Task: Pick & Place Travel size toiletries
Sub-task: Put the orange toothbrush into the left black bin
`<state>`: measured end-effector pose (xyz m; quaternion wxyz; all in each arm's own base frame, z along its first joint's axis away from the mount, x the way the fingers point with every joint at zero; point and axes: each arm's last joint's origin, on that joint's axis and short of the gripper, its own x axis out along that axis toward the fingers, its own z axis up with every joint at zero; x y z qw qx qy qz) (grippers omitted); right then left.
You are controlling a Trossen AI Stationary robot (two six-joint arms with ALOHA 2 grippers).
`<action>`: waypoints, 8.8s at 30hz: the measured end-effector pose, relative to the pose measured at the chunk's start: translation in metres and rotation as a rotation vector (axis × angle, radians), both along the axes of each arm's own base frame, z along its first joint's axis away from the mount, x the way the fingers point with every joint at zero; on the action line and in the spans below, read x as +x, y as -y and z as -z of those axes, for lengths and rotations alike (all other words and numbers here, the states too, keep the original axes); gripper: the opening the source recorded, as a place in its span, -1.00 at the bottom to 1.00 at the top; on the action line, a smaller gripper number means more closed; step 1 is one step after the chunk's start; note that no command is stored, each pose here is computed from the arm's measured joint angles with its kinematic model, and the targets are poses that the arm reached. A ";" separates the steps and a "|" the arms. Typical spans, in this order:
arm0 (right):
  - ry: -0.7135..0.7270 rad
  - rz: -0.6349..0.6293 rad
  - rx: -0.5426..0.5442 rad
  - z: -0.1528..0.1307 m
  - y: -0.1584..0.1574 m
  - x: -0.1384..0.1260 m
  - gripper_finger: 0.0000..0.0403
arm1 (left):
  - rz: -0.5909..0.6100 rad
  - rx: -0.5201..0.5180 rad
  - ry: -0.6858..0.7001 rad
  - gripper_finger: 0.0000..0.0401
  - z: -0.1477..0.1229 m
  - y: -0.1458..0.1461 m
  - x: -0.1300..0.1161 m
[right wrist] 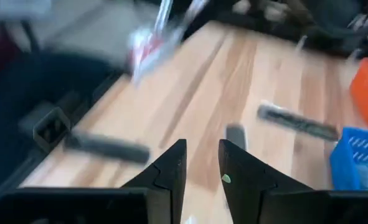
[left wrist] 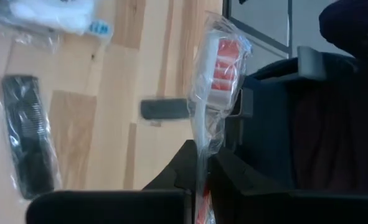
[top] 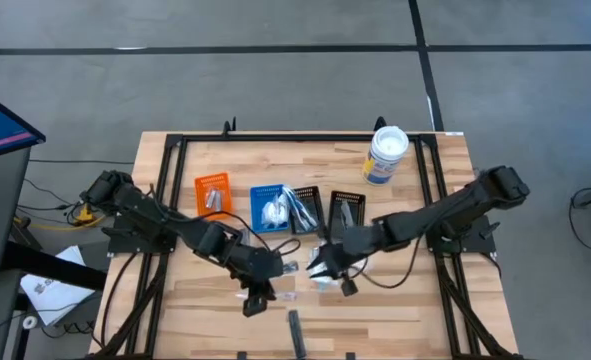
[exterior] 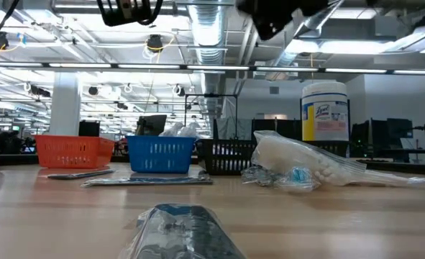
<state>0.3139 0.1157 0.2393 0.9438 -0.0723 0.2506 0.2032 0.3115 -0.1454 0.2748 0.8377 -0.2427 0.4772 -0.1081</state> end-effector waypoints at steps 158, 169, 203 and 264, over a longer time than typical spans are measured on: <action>-0.067 0.253 0.564 -0.047 0.047 0.109 0.35 | 0.788 2.098 0.335 -0.94 0.038 0.060 -0.041; -0.043 0.264 0.546 -0.033 0.047 0.120 -0.44 | 0.774 2.089 0.353 -0.94 0.037 0.061 -0.040; 0.033 0.188 0.486 -0.029 0.070 0.128 -0.95 | 0.100 1.427 0.707 0.06 0.027 0.093 -0.061; 0.071 1.137 0.383 0.080 0.157 0.056 -0.95 | -0.758 0.649 0.856 0.04 -0.032 -0.064 -0.138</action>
